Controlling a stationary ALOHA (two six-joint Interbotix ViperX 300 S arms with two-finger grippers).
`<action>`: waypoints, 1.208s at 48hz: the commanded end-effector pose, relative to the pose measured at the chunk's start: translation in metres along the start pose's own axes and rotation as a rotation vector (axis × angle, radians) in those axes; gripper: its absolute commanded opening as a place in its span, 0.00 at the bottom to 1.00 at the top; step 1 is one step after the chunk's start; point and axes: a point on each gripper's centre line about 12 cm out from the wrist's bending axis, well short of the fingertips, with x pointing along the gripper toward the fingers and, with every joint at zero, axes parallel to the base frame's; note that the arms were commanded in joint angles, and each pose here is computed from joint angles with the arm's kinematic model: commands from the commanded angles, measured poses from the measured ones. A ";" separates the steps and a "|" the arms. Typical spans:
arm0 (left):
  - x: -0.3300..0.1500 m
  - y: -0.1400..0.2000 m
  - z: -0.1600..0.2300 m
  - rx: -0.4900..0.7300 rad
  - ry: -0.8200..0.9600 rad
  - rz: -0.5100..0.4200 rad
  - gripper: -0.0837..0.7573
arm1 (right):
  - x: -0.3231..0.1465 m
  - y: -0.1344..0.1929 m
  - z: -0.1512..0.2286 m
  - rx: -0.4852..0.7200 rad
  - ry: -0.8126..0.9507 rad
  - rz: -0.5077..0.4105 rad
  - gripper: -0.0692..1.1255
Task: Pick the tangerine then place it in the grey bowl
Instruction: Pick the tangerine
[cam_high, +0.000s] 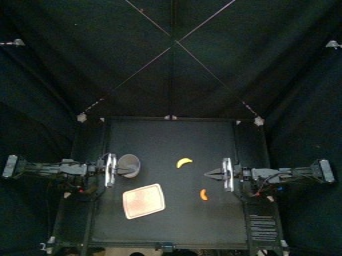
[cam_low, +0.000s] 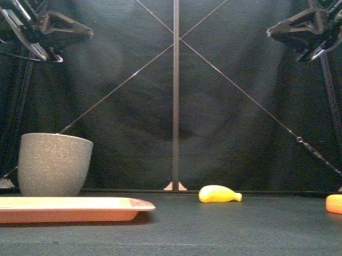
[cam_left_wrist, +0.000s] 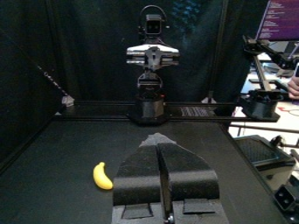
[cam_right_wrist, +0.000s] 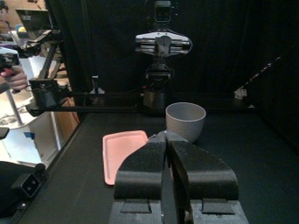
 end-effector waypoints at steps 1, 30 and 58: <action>0.004 0.000 0.000 -0.021 0.037 0.004 0.24 | 0.005 -0.001 0.000 0.040 0.011 -0.008 0.09; 0.005 0.003 -0.006 -0.041 0.165 0.018 0.21 | 0.042 0.001 -0.041 0.669 0.410 -0.136 0.37; 0.003 0.012 -0.013 -0.036 0.181 0.065 0.21 | 0.004 0.040 -0.108 1.258 0.928 -0.315 0.84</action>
